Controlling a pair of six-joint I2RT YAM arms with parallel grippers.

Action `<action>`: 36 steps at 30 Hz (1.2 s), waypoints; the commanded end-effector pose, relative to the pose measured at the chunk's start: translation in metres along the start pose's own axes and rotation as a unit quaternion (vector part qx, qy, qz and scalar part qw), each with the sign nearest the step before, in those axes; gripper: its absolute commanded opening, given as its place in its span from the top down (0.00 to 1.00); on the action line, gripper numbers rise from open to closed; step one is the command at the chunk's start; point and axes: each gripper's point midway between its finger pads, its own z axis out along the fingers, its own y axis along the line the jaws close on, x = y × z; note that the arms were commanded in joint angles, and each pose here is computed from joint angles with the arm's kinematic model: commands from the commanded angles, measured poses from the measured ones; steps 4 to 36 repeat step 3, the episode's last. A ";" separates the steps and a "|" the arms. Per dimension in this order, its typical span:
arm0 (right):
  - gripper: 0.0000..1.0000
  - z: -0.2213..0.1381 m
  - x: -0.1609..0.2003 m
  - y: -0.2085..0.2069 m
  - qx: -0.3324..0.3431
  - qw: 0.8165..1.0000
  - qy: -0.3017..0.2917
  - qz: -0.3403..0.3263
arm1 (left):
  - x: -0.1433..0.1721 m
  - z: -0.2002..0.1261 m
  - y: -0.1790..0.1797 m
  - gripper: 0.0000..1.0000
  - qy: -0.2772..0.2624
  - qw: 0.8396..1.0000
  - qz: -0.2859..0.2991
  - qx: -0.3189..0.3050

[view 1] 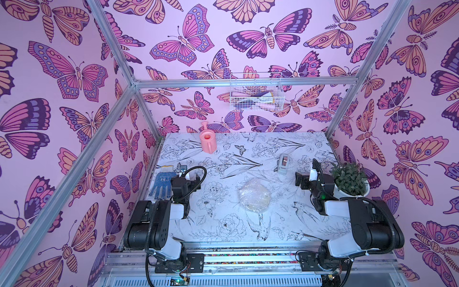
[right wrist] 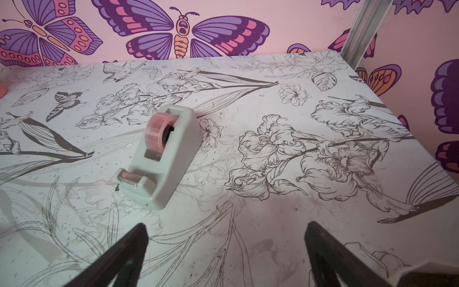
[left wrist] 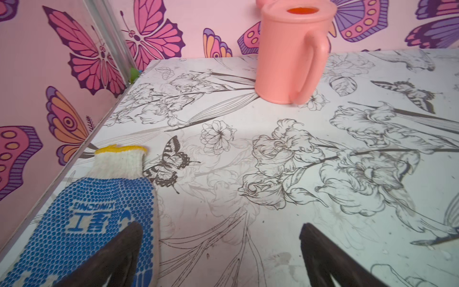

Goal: Wrap dinner plates in bubble wrap
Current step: Reset both arms

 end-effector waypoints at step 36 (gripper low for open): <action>0.01 0.002 -0.003 -0.001 0.006 1.000 0.000 0.004 | 0.000 0.000 -0.008 0.01 -0.005 1.000 0.003 0.028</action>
